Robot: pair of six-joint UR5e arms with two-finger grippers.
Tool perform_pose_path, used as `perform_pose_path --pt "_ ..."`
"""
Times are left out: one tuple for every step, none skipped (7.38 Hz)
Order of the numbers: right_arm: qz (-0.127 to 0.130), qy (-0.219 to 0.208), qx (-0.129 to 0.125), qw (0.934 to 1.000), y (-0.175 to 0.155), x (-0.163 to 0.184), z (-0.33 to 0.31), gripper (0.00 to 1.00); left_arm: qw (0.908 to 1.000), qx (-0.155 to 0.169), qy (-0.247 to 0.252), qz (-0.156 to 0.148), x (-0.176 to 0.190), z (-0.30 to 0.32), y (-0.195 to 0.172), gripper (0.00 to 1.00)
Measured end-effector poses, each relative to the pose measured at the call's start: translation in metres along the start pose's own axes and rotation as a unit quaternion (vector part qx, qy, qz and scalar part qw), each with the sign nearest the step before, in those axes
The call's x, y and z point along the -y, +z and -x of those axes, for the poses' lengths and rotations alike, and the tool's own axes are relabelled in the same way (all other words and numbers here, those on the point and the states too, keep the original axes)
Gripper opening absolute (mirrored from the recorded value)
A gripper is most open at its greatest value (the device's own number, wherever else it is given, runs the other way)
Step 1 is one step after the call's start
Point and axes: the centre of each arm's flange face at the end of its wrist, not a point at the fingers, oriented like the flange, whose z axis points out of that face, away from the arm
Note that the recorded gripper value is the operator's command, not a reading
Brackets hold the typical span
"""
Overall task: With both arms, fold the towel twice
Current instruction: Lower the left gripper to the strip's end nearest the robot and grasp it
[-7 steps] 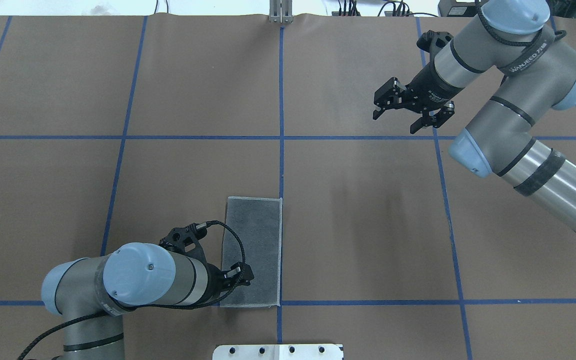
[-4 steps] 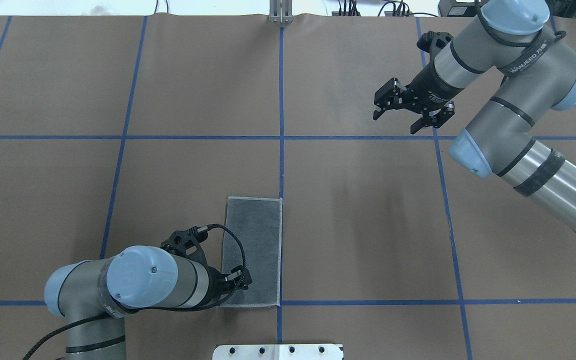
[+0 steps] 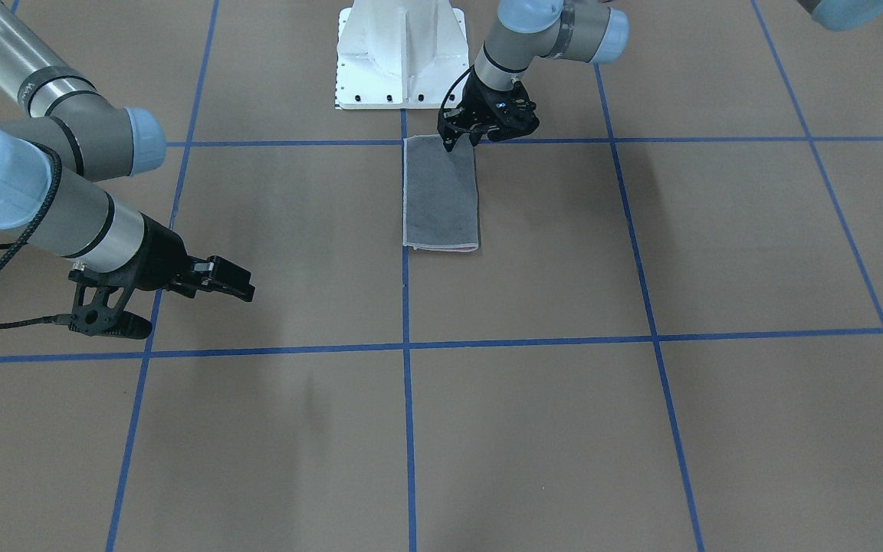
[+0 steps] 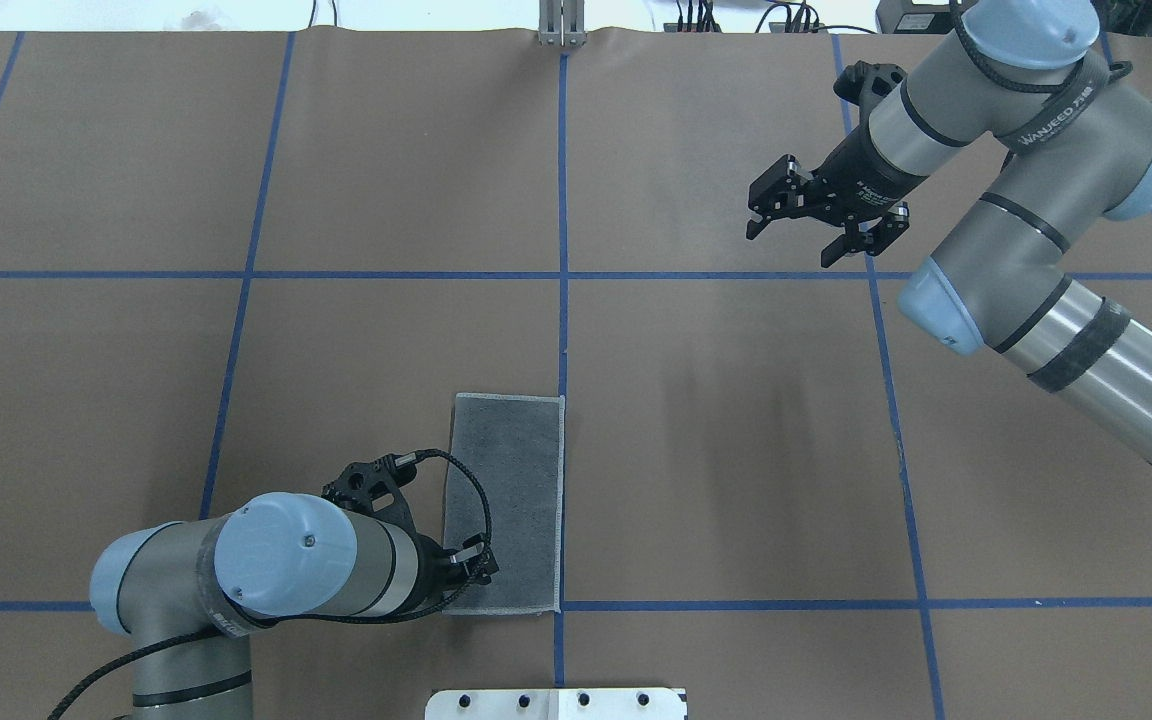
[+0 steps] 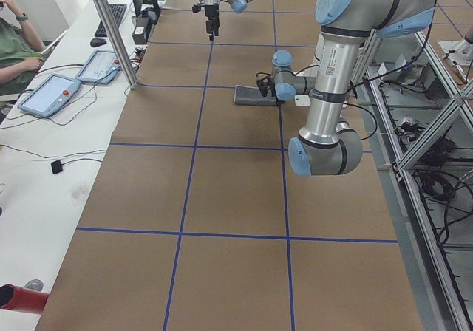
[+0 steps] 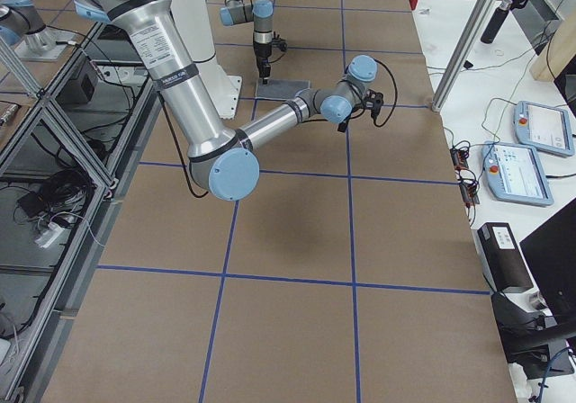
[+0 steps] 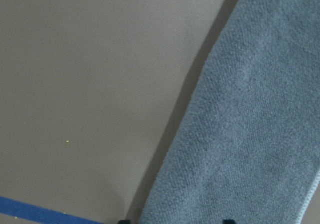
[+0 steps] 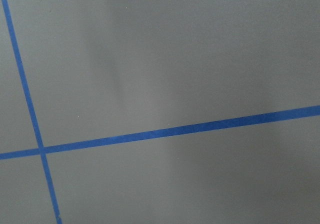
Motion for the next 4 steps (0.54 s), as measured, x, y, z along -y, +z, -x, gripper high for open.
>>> perform_pose_path --pt "0.0 0.0 0.0 1.0 0.0001 0.0 0.0 1.0 1.0 -0.001 0.0 0.0 -0.0004 -0.0002 -0.001 0.28" --pt "0.0 0.0 0.0 1.0 0.0004 -0.0002 0.0 1.0 1.0 -0.002 0.0 0.001 -0.0012 -0.0011 -0.0034 0.22" --pt "0.0 0.0 -0.001 1.0 0.0007 -0.0003 -0.001 1.0 1.0 -0.005 0.0 0.002 -0.0023 -0.0024 -0.0066 0.11" --pt "0.001 0.001 -0.001 1.0 0.0011 -0.0002 -0.0021 1.0 1.0 -0.008 -0.001 0.003 -0.0033 -0.0037 -0.0096 0.0"
